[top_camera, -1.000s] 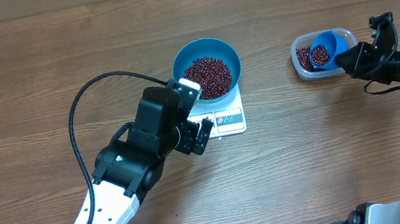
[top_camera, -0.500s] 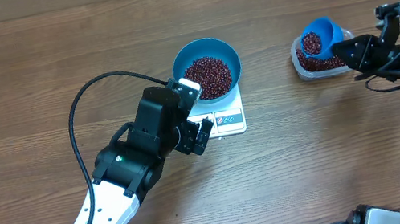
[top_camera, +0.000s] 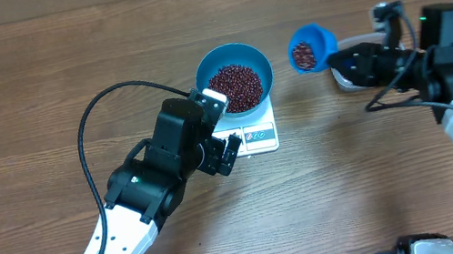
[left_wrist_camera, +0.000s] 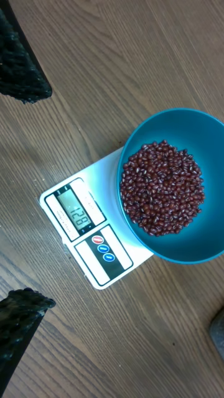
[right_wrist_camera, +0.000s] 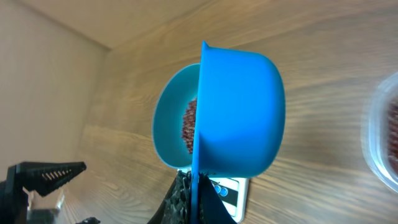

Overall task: Scoop item into bowl and weigh 150g on scale
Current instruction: 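Lift the scoop with the right gripper and bring it over the bowl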

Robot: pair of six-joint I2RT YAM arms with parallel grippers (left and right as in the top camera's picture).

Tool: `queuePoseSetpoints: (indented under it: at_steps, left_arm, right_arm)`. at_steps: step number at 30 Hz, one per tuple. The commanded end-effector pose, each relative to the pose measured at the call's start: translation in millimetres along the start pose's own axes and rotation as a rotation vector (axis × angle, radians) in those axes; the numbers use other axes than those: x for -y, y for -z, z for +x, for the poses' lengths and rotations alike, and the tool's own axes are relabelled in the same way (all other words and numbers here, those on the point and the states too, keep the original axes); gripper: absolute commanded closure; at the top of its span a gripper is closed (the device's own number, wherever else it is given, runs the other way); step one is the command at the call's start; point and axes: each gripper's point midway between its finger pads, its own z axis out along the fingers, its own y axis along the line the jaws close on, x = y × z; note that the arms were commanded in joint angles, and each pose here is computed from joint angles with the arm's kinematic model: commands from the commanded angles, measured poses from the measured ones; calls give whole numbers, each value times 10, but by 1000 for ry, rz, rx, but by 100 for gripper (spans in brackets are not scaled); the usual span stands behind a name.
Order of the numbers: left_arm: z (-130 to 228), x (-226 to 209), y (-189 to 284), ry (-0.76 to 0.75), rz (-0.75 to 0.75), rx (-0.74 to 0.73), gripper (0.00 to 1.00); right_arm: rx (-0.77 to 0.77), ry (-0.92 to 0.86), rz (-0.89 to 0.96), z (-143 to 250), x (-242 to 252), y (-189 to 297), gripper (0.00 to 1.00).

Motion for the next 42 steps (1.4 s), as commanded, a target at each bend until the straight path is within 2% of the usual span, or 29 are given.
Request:
queuePoseSetpoints:
  at_steps: [1, 13, 22, 30, 42]
  left_arm:
    - [13, 10, -14, 16, 12, -5, 0]
    - [13, 10, -14, 16, 12, -5, 1]
    - [13, 10, -14, 16, 12, -5, 0]
    - [13, 10, -14, 16, 12, -5, 1]
    - [13, 10, -14, 16, 12, -5, 0]
  right_arm:
    - [46, 77, 8, -136, -277, -52, 96]
    - [147, 295, 98, -225, -681, -387, 96]
    - [142, 476, 101, -111, -927, -522, 96]
    - [101, 633, 88, 10, -1000, -638, 96]
    - [92, 714, 102, 4, -941, -729, 96]
